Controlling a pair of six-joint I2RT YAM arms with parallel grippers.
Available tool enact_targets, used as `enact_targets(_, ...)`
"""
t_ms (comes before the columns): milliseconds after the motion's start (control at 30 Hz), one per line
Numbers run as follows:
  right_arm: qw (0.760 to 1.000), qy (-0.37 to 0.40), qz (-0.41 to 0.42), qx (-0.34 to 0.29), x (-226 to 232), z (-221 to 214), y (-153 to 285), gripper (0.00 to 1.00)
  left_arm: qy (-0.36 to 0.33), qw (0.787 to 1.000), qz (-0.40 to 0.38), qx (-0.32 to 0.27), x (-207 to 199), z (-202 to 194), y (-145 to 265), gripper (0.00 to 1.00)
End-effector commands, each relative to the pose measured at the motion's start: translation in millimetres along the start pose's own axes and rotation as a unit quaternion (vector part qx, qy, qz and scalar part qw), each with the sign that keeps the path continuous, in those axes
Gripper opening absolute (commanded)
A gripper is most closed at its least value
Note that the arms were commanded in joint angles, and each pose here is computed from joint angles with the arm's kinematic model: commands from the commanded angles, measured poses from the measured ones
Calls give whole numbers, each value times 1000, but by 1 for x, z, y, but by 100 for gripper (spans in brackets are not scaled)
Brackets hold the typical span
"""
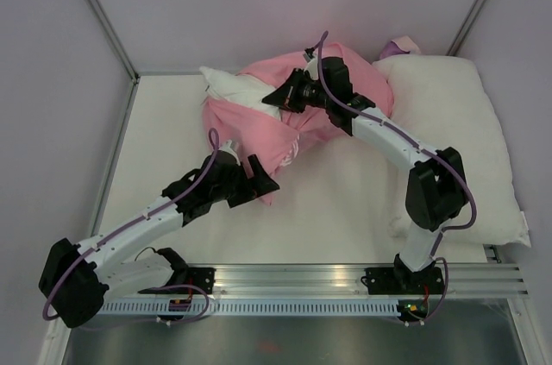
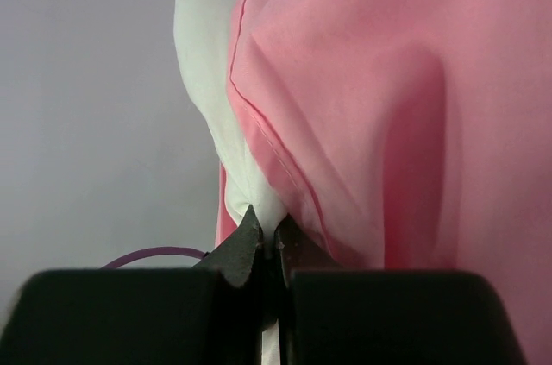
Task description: Remove the pillowcase from the pillow
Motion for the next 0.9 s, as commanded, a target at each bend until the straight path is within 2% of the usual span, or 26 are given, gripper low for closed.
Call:
enact_targets(0,996,25,57,-68,44,33,28,0,-16,998,-21,-64,-9,22,0,100)
enact_targets(67,995,20,62,-69,45,32,30,0,-15,995,-19,-92,-6,30,-1,93)
enact_targets(100,995,17,68,-71,48,32,32,0,-13,994,-22,-106,-6,33,1,86)
enact_targets(133,995,14,66,-69,45,30,32,0,-12,992,-22,-128,-3,39,-1,62)
enact_targets(200,995,17,69,-71,48,30,34,0,-11,990,-17,-141,1,40,-1,31)
enact_targets(233,995,19,69,-72,49,30,35,0,-7,990,-4,-142,8,38,-2,3)
enact_targets(400,995,36,55,-76,50,36,34,0,14,994,-21,-104,19,5,-1,2)
enact_targets(500,995,39,62,-73,56,41,27,0,37,997,-32,-67,33,-35,0,2)
enact_targets(600,993,31,74,-89,66,57,21,0,48,998,-11,-34,59,-72,-1,2)
enact_targets(700,988,8,84,-125,72,82,21,0,55,998,6,-22,70,-88,4,2)
enact_targets(867,974,-55,110,-191,69,129,42,0,58,998,28,-28,78,-93,10,2)
Point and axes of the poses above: each gripper's point midway between its finger pads, its own y axis back along the fingers, its own x axis along the line the jaws close on, z = x × y, the point moved 1 cm from there along y, back along the fingers, and after that the axes turned 7 degrees about -y, right-handed, at the moved point
